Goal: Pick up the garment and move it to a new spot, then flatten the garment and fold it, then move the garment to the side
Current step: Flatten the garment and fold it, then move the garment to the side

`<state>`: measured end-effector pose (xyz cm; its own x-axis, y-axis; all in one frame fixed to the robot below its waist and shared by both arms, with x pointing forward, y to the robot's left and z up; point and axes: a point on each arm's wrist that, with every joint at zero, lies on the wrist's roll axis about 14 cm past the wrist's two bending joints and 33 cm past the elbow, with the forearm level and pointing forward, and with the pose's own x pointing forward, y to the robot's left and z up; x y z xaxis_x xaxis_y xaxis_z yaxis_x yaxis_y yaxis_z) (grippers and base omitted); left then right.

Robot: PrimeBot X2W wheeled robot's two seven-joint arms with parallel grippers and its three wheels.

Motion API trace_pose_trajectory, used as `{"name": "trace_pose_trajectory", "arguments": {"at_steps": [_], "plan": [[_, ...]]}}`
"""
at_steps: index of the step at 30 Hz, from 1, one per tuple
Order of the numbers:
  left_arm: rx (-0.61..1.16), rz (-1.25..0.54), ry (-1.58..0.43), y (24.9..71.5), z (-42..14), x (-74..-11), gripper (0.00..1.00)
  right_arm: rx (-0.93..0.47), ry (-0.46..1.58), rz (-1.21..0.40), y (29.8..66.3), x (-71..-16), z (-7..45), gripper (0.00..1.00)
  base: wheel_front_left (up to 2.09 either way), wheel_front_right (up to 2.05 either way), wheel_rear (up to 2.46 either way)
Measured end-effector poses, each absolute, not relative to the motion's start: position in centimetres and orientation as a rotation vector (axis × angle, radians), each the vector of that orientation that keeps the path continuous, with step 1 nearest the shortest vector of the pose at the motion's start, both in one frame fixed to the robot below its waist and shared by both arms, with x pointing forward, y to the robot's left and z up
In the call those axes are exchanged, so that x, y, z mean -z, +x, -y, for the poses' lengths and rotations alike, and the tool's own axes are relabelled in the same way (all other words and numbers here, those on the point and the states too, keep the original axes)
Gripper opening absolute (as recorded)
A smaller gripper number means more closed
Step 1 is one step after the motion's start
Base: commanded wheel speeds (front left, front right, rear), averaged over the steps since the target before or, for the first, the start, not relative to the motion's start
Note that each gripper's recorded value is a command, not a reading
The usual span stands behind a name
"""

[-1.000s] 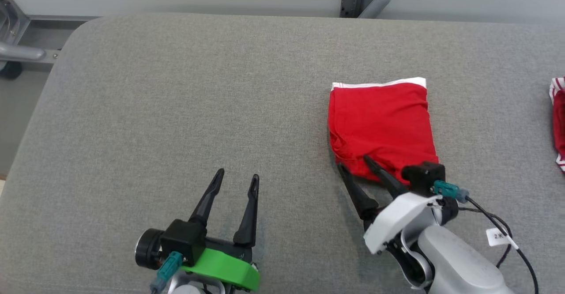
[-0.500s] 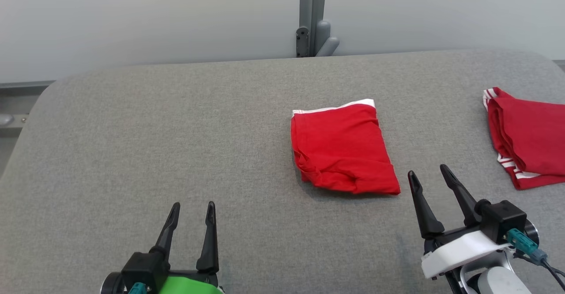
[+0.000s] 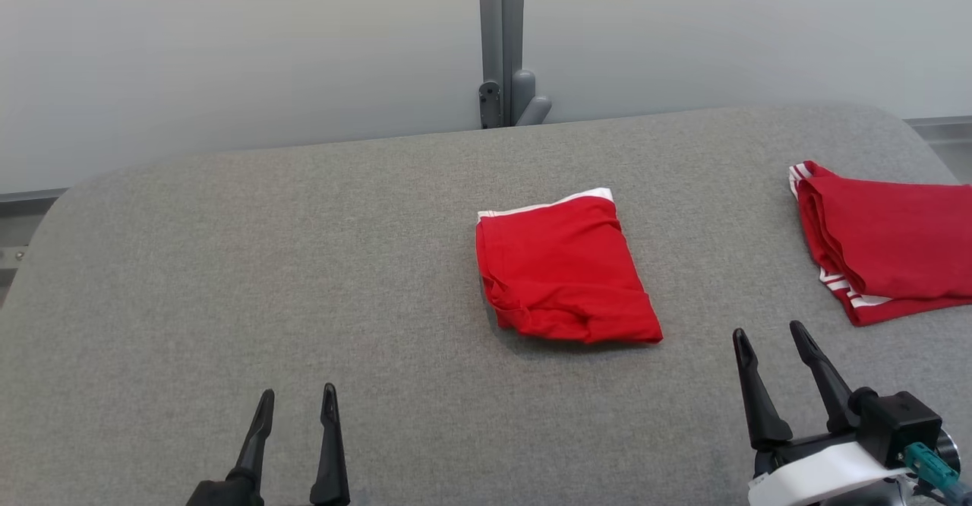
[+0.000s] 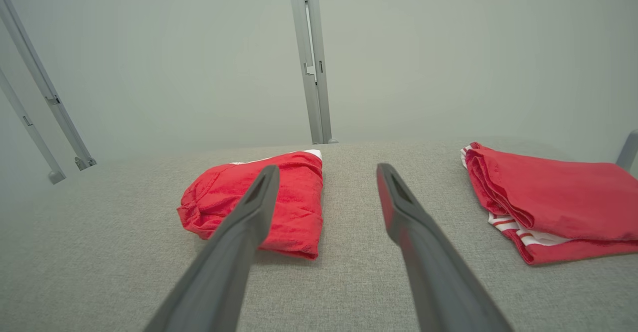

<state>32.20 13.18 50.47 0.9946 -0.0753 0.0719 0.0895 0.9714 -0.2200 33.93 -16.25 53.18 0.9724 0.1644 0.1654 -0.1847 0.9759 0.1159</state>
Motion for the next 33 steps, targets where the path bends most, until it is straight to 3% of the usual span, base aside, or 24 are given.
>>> {"name": "trace_pose_trajectory", "arguments": {"at_steps": [33], "plan": [[0.048,0.058,-0.147,30.7,-14.9,-49.9,1.00,-0.248,0.138,0.131,34.3,-52.6,13.9,1.00,0.00,0.00,0.00]]}}
